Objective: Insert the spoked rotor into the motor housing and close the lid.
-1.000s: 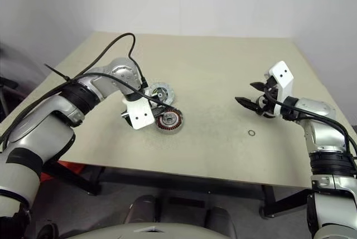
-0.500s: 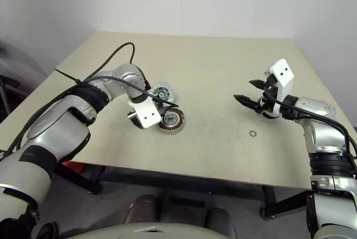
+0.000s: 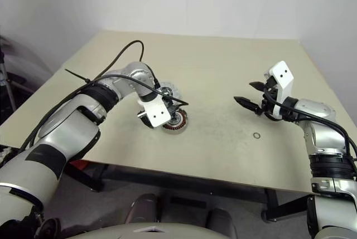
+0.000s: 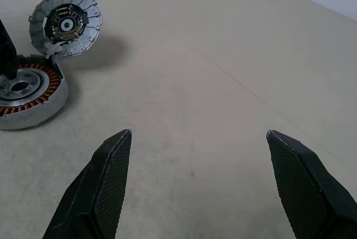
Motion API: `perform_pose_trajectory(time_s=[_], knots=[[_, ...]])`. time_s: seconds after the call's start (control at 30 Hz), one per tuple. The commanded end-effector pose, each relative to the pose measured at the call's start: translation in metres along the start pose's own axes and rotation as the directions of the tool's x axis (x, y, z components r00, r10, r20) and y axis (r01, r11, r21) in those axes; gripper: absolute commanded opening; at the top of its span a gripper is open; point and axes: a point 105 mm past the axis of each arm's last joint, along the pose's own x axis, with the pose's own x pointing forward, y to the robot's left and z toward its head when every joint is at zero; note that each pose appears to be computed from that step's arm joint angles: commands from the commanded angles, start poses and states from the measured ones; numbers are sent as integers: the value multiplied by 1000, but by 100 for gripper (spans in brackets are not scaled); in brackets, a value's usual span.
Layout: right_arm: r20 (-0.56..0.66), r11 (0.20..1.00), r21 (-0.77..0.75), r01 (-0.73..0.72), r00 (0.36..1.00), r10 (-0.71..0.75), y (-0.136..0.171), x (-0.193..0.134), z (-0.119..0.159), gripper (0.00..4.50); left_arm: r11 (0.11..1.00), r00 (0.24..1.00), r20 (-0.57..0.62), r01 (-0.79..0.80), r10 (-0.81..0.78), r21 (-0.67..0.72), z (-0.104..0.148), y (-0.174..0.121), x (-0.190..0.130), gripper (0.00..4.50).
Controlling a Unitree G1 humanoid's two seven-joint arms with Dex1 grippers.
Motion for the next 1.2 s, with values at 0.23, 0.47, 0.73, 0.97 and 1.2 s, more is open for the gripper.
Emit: perform_pose_trajectory(time_s=[0.23,0.47,0.73,0.97,1.2], knots=[[70,999,-35,25,997,-23,-3,-3,19,435,1000,1000,-10,-30,30,8,2,11,-2,448],[75,999,-29,41,996,-39,-4,-4,19,435,1000,1000,-15,-23,23,3,0,9,1,448],[72,999,-24,45,996,-43,-4,-3,17,435,1000,999,-28,-16,16,-10,-4,4,0,448],[82,998,-23,61,995,-59,-6,-1,18,435,1000,1000,-18,-6,6,-12,-2,3,5,448],[84,997,-20,81,993,-79,-9,-1,16,435,999,999,-29,22,-23,-37,-7,-8,14,448]])
